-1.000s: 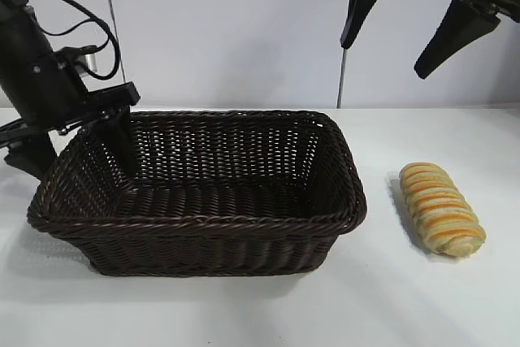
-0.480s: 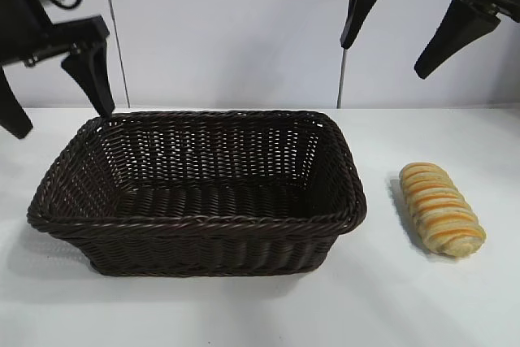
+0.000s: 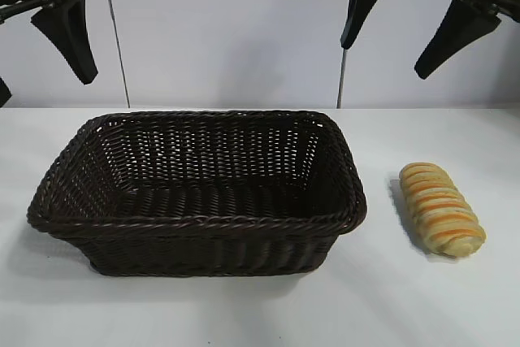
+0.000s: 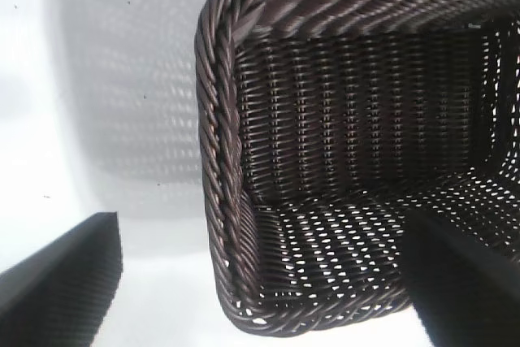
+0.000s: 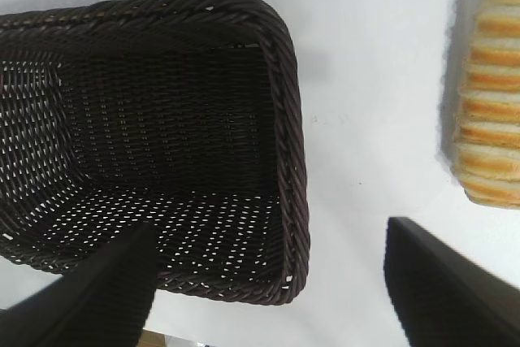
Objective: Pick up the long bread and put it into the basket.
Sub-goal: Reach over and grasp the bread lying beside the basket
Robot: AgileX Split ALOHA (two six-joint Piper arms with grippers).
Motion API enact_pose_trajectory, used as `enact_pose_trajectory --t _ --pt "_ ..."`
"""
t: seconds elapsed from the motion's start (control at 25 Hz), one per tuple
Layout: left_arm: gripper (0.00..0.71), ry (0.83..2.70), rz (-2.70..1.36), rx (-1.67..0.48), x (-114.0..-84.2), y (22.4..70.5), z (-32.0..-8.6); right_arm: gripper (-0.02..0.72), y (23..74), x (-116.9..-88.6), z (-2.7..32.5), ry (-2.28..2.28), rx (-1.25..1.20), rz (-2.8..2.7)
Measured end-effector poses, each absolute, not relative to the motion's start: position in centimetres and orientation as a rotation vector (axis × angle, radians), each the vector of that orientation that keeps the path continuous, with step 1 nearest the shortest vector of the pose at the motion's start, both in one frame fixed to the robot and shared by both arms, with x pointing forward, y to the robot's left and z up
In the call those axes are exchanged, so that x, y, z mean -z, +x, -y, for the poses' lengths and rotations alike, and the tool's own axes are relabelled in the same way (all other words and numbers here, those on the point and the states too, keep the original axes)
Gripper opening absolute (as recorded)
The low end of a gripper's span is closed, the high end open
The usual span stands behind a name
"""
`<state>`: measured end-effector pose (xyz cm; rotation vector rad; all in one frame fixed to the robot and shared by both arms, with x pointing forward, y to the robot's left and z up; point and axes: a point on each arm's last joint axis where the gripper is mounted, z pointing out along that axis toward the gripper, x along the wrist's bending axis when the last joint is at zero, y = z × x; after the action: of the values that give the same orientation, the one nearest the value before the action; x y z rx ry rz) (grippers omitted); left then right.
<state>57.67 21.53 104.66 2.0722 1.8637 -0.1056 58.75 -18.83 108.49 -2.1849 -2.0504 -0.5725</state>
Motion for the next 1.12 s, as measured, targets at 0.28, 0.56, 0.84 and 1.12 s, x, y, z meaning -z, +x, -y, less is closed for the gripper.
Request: enact_pose_trajectory --t 0.28,0.56,0.84,1.12 --pt "0.668 2.08 -1.866 0.106 -104.6 57.6 -21.6 0.559 58.7 -108.5 18.8 -2.185 0.571 2.05" --pt "0.668 2.02 -1.9 0.153 -104.7 57.6 -21.3 0.559 58.7 -108.5 18.8 -2.185 0.571 2.05" --pt "0.668 1.9 -1.938 0.182 -104.9 57.9 -20.7 0.559 58.7 -108.5 18.8 -2.185 0.571 2.05" --pt "0.668 1.888 -1.933 0.197 -104.7 57.9 -19.5 0.559 58.7 -108.5 18.8 -2.185 0.571 2.05"
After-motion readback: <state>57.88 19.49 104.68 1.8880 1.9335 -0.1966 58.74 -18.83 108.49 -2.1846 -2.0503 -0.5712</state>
